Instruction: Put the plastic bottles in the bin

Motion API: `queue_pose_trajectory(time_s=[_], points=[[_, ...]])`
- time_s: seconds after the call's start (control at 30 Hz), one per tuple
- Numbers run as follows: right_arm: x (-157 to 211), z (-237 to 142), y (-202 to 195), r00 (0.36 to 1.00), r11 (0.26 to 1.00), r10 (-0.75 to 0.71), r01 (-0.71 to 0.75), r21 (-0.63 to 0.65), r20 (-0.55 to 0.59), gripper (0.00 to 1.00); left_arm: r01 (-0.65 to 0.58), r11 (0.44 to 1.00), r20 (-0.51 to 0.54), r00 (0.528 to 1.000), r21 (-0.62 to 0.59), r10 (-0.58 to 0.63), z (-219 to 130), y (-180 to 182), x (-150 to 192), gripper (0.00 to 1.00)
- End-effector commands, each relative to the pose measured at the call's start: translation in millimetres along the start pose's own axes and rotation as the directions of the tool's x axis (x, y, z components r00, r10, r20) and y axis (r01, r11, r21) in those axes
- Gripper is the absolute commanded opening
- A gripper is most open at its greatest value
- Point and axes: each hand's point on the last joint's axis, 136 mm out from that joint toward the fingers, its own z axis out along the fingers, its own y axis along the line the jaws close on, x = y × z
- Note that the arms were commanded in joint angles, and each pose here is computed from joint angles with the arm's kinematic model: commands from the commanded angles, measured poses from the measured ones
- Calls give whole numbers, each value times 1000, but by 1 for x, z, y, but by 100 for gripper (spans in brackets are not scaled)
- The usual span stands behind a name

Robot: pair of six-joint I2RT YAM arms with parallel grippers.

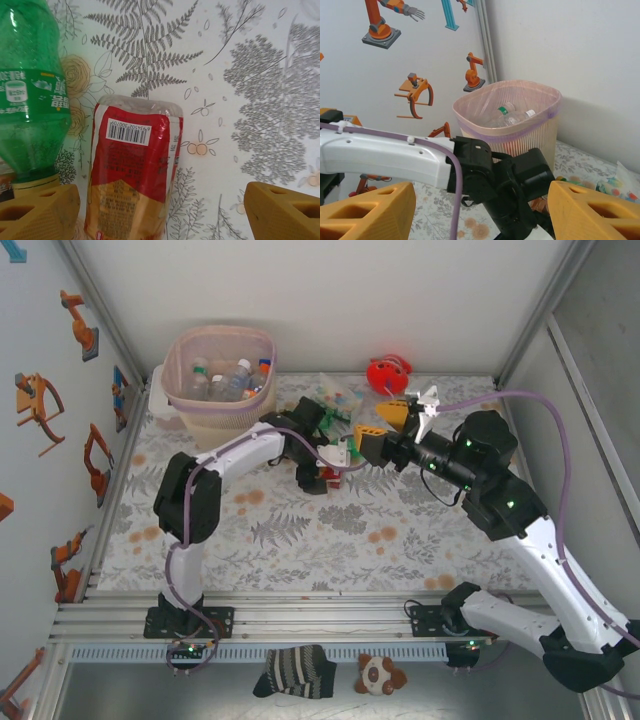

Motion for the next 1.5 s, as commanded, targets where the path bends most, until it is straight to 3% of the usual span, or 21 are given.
queue_pose_trajectory(time_s=[0.0, 0.2, 0.73, 1.07, 1.47], points=[[-8, -6, 6, 999, 1000, -28, 29, -8, 25, 69, -48, 998, 5, 999, -44, 48, 6, 14, -7, 86], [-9, -12, 7, 999, 999, -34, 34, 0, 25, 69, -41, 999, 19, 999, -4, 41, 23, 14, -8, 86], [-12, -17, 9, 999, 999, -43, 43, -3, 33, 69, 23, 991, 43, 999, 131, -29, 45, -10, -8, 74], [-12, -18, 10, 999, 999, -42, 42, -2, 34, 69, 26, 992, -17, 1000, 122, -24, 55, -8, 6, 78], [-11, -16, 9, 999, 999, -43, 43, -1, 34, 69, 39, 991, -14, 999, 129, -37, 47, -10, 2, 64]])
